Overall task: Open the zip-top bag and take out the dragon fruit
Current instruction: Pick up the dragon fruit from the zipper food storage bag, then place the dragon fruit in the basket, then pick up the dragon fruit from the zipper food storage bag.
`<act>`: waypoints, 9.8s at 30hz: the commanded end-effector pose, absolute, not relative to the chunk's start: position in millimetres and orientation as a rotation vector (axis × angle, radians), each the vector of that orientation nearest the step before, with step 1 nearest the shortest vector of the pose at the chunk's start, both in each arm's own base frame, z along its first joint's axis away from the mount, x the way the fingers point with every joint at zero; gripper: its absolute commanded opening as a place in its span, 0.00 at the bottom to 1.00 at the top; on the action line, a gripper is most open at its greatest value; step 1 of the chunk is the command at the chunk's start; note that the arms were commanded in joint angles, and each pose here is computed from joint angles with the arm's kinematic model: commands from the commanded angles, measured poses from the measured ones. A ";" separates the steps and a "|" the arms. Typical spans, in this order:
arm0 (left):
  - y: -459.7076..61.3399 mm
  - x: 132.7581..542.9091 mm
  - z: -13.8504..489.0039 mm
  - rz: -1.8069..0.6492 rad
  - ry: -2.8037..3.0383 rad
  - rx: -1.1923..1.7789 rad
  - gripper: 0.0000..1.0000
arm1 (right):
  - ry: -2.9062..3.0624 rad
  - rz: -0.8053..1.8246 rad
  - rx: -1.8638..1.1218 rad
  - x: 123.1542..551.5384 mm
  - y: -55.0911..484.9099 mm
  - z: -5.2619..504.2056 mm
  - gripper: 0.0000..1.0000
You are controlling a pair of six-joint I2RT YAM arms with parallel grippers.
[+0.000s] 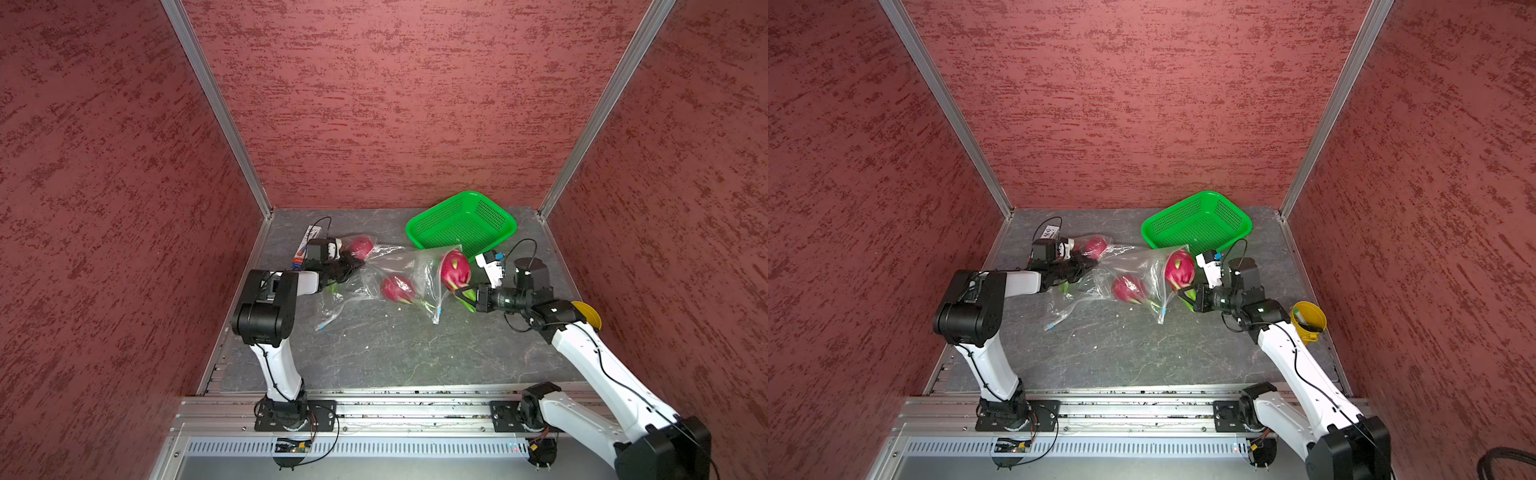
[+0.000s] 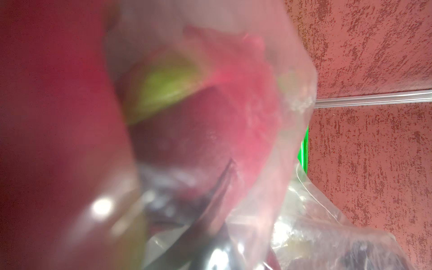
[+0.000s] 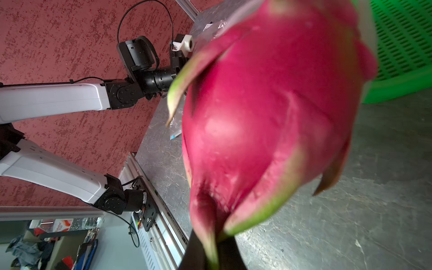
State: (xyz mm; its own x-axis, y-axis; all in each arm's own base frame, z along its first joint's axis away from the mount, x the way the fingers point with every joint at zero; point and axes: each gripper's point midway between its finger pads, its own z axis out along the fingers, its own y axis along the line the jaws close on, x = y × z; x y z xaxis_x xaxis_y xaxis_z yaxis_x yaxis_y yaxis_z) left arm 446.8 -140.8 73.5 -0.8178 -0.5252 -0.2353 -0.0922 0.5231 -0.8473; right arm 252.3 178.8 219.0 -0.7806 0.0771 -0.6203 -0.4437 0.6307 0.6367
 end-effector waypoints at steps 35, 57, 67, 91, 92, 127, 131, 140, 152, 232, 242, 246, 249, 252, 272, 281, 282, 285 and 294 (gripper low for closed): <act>-101.3 439.1 149.3 -0.972 2.150 -0.478 0.91 | 1.993 0.633 0.086 509.4 86.5 223.5 0.03; -114.5 374.7 124.2 -1.053 2.198 -0.517 1.00 | 2.089 0.598 0.281 627.4 73.6 102.2 0.15; -152.0 339.4 132.7 -0.943 2.288 -0.333 1.00 | 2.036 0.592 0.300 619.8 64.7 140.5 0.58; -193.3 370.5 96.5 -1.012 2.272 -0.423 1.00 | 2.086 0.666 0.203 377.7 75.8 191.3 0.45; -190.5 373.9 93.7 -1.011 2.265 -0.447 1.00 | 2.094 0.683 0.207 369.8 78.3 186.7 0.45; -191.3 408.1 60.7 -1.065 2.276 -0.532 1.00 | 2.229 1.137 -0.087 274.5 203.7 130.8 0.23; -196.7 411.1 66.8 -1.101 2.272 -0.519 1.00 | 2.298 1.105 -0.163 258.6 201.0 140.9 0.24; -196.9 415.7 75.0 -1.112 2.246 -0.514 1.00 | 2.271 1.053 -0.180 266.1 198.0 150.5 0.26; -194.6 415.1 70.4 -1.105 2.257 -0.527 1.00 | 2.196 1.152 -0.203 267.7 209.7 194.1 0.35; -212.9 400.5 44.1 -1.259 2.324 -0.507 0.97 | 2.368 0.709 -0.258 343.5 302.5 49.8 0.55; -212.0 399.4 48.9 -1.274 2.310 -0.507 0.97 | 2.397 0.712 -0.219 349.1 308.1 31.4 0.45; -211.7 401.0 60.7 -1.288 2.288 -0.489 0.96 | 2.375 0.726 -0.232 347.6 307.7 40.9 0.25; -208.9 404.9 76.4 -1.299 2.257 -0.470 0.97 | 2.341 0.741 -0.264 345.6 308.4 54.9 0.14; -204.0 408.2 97.8 -1.299 2.219 -0.441 0.99 | 2.310 0.761 -0.304 343.2 309.2 70.4 0.09; -138.9 404.8 189.0 -1.272 2.027 -0.309 0.99 | 2.106 0.802 -0.445 337.2 285.0 161.5 0.04; -170.4 422.7 203.0 -1.489 1.926 -0.031 1.00 | 2.035 0.975 -0.536 315.3 286.3 185.1 0.02; -172.6 424.6 202.9 -1.497 1.920 -0.018 1.00 | 2.029 0.994 -0.547 313.0 286.8 187.5 0.02; -183.1 426.3 206.3 -1.530 1.901 0.029 1.00 | 2.019 1.028 -0.560 308.6 287.9 191.4 0.02; -202.8 430.1 202.6 -1.604 1.884 0.071 0.01 | 2.010 1.029 -0.535 308.4 283.7 192.9 0.02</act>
State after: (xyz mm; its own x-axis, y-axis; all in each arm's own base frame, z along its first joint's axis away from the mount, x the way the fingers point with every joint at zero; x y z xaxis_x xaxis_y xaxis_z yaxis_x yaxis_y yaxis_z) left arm 423.6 -205.9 195.2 -0.8003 -0.3543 -0.4837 0.4053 0.2750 -0.8719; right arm 309.7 284.4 175.1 -0.6321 -0.0391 -0.7739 -0.6314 0.6050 0.4852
